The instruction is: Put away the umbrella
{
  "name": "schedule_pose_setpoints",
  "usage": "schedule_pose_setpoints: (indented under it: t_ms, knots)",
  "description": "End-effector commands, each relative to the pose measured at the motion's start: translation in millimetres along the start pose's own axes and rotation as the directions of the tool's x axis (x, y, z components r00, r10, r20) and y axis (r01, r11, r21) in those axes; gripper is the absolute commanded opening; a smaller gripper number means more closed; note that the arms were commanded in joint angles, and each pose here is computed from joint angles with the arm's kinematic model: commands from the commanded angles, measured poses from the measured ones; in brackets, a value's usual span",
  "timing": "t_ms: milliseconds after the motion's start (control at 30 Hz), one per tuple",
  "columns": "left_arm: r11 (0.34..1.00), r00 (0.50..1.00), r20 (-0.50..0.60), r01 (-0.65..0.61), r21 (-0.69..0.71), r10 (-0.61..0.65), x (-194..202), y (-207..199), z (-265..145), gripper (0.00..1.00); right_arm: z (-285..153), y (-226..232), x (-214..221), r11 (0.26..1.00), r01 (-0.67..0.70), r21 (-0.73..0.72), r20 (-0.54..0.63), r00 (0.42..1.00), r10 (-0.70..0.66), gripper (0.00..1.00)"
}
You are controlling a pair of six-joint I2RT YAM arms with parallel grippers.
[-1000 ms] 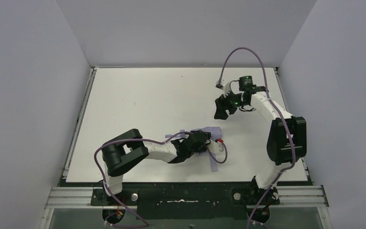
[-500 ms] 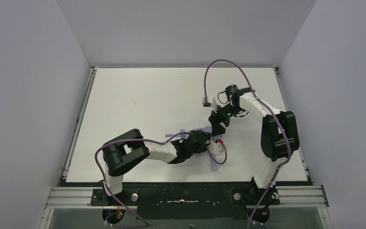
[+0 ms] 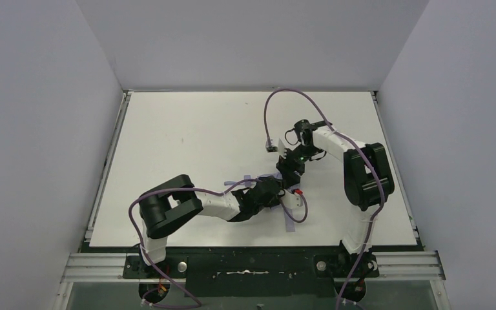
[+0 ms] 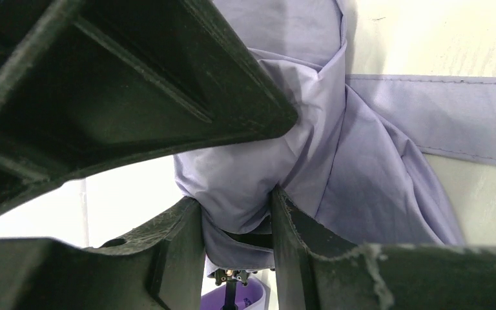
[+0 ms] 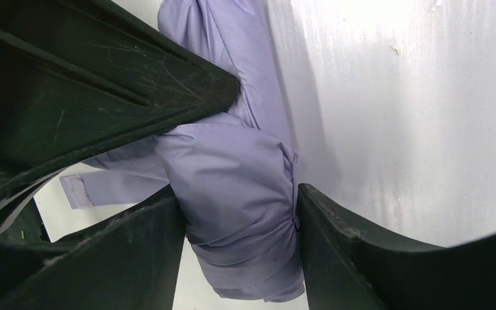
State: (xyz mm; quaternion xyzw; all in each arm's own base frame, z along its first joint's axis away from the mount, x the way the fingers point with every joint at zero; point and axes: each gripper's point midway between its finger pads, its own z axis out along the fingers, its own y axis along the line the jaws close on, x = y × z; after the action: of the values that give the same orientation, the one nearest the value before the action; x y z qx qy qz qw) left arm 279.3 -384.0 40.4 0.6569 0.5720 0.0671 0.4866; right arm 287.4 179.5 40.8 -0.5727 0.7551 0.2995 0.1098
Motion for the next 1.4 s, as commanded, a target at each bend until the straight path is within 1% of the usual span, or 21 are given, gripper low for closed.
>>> schedule_pose_setpoints:
  t_ms: [0, 33, 167, 233, 300, 367, 433, 500, 533, 567, 633, 733, 833, 900, 967, 1033, 1067, 1133, 1167, 1267, 1367]
  knots:
    - [0.978, 0.982, -0.175, -0.028, 0.205, 0.064, 60.5, -60.4, -6.7, 0.00, -2.7, -3.1, 5.2, 0.999, 0.008, 0.033, -0.052, 0.999, -0.006, 0.51]
    - [0.980, 0.984, -0.171, -0.021, 0.199, 0.056, 58.4, -58.4, -6.5, 0.00, -2.1, -3.2, 8.4, 0.999, -0.002, 0.038, -0.062, 0.998, 0.004, 0.47]
    - [0.986, 0.987, -0.159, 0.019, 0.167, 0.008, 49.6, -47.2, -8.8, 0.00, 2.2, -4.7, 22.4, 0.998, -0.037, 0.056, -0.108, 0.993, 0.042, 0.39]
    - [0.989, 0.987, -0.159, 0.047, 0.142, -0.024, 45.4, -38.7, -10.4, 0.10, 3.8, -4.6, 26.1, 0.997, -0.045, 0.059, -0.117, 0.992, 0.052, 0.37]
    - [0.990, 0.985, -0.163, 0.067, 0.122, -0.046, 41.8, -30.2, -12.5, 0.23, 4.5, -5.3, 26.3, 0.996, -0.050, 0.072, -0.112, 0.992, 0.057, 0.35]
    - [0.989, 0.984, -0.164, 0.086, 0.116, -0.067, 37.2, -23.3, -17.8, 0.39, 4.7, -4.4, 25.1, 0.995, -0.043, 0.087, -0.099, 0.994, 0.051, 0.34]
    - [0.986, 0.983, -0.162, 0.110, 0.123, -0.090, 30.1, -17.4, -27.0, 0.50, 3.2, -5.1, 23.6, 0.993, -0.030, 0.114, -0.085, 0.996, 0.040, 0.33]
    - [0.980, 0.981, -0.154, 0.143, 0.137, -0.122, 19.7, -12.2, -40.9, 0.66, 1.3, -7.1, 22.4, 0.989, -0.020, 0.143, -0.075, 0.997, 0.031, 0.32]
    - [0.975, 0.978, -0.145, 0.168, 0.145, -0.147, 15.2, -11.1, -49.4, 0.71, 0.6, -8.6, 21.8, 0.987, -0.013, 0.160, -0.072, 0.997, 0.024, 0.32]
    - [0.968, 0.976, -0.137, 0.193, 0.160, -0.172, 11.9, -11.9, -58.3, 0.72, -0.4, -10.4, 20.7, 0.984, -0.004, 0.179, -0.067, 0.998, 0.016, 0.31]
    - [0.949, 0.968, -0.085, 0.247, 0.197, -0.235, -2.1, -14.3, -76.9, 0.74, -1.0, -12.7, 18.6, 0.978, 0.015, 0.210, -0.058, 0.998, -0.003, 0.30]
    - [0.911, 0.941, -0.028, 0.333, 0.241, -0.337, -18.6, -15.4, -106.4, 0.75, -2.2, -17.3, 15.0, 0.966, 0.035, 0.255, -0.044, 0.999, -0.025, 0.29]
    - [0.856, 0.876, 0.055, 0.452, 0.252, -0.479, -34.1, -0.5, -139.9, 0.75, -3.5, -23.4, 9.8, 0.948, 0.060, 0.312, -0.032, 0.998, -0.053, 0.29]
    - [0.823, 0.829, 0.105, 0.517, 0.235, -0.550, -35.9, 14.3, -156.8, 0.75, -3.1, -26.4, 7.3, 0.934, 0.086, 0.345, -0.023, 0.996, -0.083, 0.29]
    - [0.781, 0.772, 0.142, 0.587, 0.211, -0.619, -30.6, 33.3, -171.3, 0.75, -2.0, -26.9, 5.4, 0.917, 0.144, 0.372, -0.034, 0.989, -0.141, 0.28]
    - [0.704, 0.682, 0.175, 0.682, 0.197, -0.710, -21.9, 57.3, -182.8, 0.75, 1.7, -23.9, 5.6, 0.901, 0.212, 0.379, -0.058, 0.977, -0.206, 0.27]
    - [0.660, 0.632, 0.194, 0.732, 0.171, -0.751, -10.3, 74.9, -185.6, 0.75, 3.4, -23.2, 5.8, 0.889, 0.242, 0.388, -0.067, 0.970, -0.234, 0.26]
    - [0.575, 0.534, 0.237, 0.803, 0.157, -0.812, 3.1, 100.2, -193.1, 0.75, 6.4, -21.8, 5.1, 0.866, 0.289, 0.409, -0.076, 0.956, -0.284, 0.25]
    - [0.543, 0.499, 0.252, 0.827, 0.145, -0.829, 10.0, 111.0, -195.1, 0.75, 6.5, -22.5, 4.9, 0.851, 0.305, 0.428, -0.082, 0.951, -0.299, 0.25]
    - [0.462, 0.427, 0.254, 0.881, 0.100, -0.868, 33.8, 137.2, -195.2, 0.76, 6.5, -24.2, 3.9, 0.810, 0.344, 0.476, -0.110, 0.936, -0.334, 0.24]
    - [0.407, 0.377, 0.237, 0.909, 0.092, -0.895, 44.9, 157.3, -188.9, 0.77, 5.9, -24.8, 1.1, 0.767, 0.373, 0.521, -0.129, 0.924, -0.361, 0.25]
